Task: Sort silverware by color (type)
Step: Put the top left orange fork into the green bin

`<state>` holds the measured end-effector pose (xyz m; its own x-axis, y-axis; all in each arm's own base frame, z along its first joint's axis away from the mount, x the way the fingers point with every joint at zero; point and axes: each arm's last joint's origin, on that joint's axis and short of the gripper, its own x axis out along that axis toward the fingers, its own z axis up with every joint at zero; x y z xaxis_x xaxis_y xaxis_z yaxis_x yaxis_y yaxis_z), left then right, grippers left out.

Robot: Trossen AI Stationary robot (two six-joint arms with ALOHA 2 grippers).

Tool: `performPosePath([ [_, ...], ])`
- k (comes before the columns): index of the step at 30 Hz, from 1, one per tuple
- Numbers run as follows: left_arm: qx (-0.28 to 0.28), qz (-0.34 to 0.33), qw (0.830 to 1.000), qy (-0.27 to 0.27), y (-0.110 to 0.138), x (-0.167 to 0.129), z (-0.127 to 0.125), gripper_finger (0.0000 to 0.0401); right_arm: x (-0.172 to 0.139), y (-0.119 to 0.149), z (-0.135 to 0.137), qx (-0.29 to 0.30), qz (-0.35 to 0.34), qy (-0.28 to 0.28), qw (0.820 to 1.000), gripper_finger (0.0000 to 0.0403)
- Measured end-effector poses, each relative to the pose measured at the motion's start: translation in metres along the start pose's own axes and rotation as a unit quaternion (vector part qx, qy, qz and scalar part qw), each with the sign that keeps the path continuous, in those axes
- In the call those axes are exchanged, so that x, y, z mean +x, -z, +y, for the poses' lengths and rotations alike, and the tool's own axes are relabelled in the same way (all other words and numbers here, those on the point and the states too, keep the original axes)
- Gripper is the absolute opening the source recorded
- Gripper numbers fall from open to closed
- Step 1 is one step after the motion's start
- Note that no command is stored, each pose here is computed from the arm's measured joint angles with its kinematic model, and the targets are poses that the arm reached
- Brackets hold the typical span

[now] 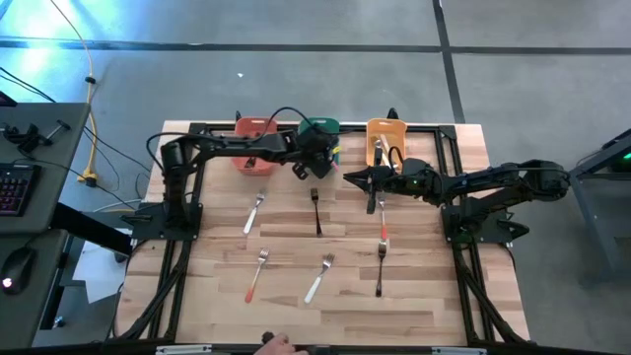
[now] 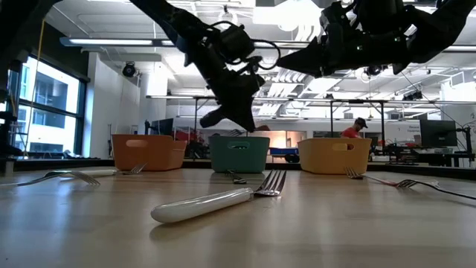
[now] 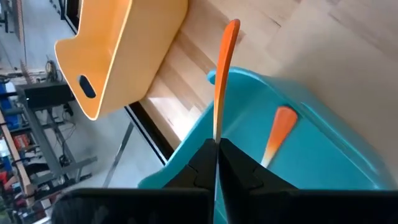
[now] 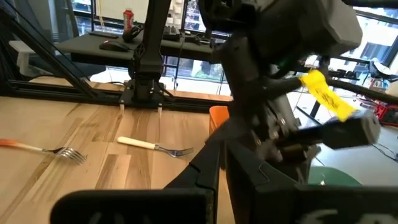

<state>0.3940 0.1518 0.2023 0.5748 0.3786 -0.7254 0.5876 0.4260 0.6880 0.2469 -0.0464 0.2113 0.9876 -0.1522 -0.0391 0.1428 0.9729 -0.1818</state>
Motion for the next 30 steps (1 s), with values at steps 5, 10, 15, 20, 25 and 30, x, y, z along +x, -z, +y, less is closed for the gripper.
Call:
performPosePath([
  [5,-0.004,0.002,1.0,0.012,0.009,0.007,0.0,0.0,0.0,0.0,0.0,0.0,0.0,0.0,1.0,0.0008],
  [10,-0.034,0.005,0.999,0.01,0.022,0.008,0.003,0.0,0.0,0.0,0.0,-0.004,-0.001,0.0,1.0,0.0008],
  [15,-0.043,0.005,0.999,0.019,0.03,0.014,0.001,0.0,0.0,0.0,0.0,-0.004,-0.002,0.001,1.0,0.0008],
  [20,-0.042,0.009,0.999,0.032,0.031,0.021,-0.005,0.0,0.0,-0.001,0.0,-0.004,-0.003,0.001,1.0,0.0008],
  [25,-0.055,0.016,0.998,0.033,0.032,0.025,-0.006,0.0002,0.0,-0.001,0.0,-0.004,-0.003,0.001,1.0,0.0008],
  [30,-0.086,0.022,0.996,0.029,0.032,0.023,-0.005,0.0014,0.0,0.0,0.0,-0.004,-0.002,0.0,1.0,0.0008],
])
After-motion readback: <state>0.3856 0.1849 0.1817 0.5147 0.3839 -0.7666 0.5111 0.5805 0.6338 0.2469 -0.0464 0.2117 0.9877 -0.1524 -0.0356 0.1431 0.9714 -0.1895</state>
